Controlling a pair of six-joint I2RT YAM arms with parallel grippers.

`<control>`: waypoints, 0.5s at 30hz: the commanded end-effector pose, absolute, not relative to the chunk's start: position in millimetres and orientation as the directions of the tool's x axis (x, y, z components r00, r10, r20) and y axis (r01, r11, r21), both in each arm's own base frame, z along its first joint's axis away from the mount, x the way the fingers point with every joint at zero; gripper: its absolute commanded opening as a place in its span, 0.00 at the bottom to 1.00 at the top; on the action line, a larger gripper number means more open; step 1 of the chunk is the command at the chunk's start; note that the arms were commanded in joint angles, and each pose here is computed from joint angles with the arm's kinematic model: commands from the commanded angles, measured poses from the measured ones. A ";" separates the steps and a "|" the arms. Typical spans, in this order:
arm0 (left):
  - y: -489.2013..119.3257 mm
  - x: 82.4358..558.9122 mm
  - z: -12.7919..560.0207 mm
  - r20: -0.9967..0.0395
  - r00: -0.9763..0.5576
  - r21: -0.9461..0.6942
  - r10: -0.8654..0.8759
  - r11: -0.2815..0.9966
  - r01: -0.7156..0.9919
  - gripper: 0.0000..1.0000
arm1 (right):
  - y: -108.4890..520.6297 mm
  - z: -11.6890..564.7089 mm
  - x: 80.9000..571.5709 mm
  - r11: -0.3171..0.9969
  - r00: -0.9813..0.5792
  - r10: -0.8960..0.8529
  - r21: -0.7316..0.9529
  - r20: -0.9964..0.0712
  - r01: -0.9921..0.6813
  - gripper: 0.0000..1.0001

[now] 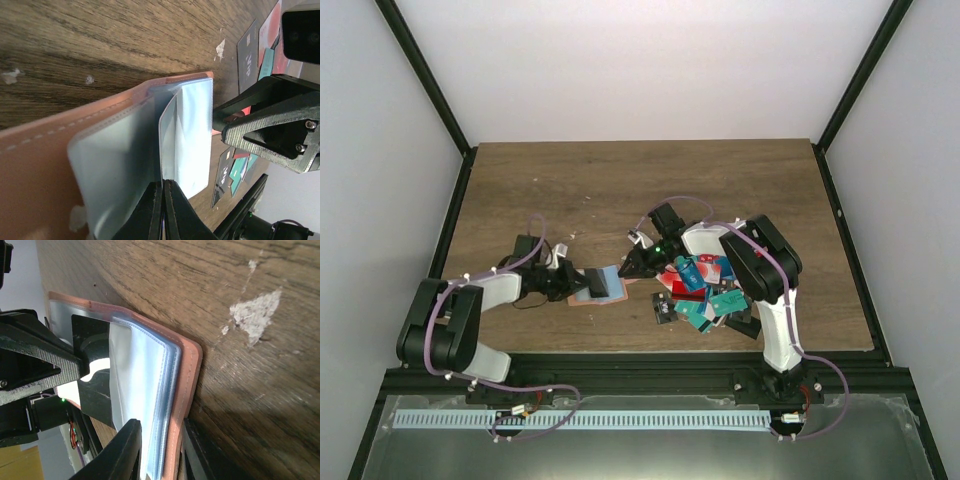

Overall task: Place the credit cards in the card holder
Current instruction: Insert the credit card into the card holder.

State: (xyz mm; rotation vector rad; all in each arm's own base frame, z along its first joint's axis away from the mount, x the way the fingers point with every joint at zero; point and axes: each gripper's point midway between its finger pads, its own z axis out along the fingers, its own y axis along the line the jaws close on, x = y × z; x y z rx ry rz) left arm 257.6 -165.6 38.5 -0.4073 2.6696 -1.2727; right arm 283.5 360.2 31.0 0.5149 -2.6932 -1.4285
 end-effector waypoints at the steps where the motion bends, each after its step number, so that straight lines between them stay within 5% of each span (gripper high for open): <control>1: -170.1 258.7 31.3 -0.031 -0.953 -0.776 -0.302 0.608 -0.167 0.04 | 361.9 17.0 279.2 0.535 -0.943 -0.320 0.805 -0.087 -0.256 0.25; 15: -185.3 258.2 23.9 -0.020 -0.966 -0.783 -0.258 0.605 -0.145 0.04 | 364.2 16.8 283.0 0.536 -0.945 -0.317 0.805 -0.088 -0.254 0.22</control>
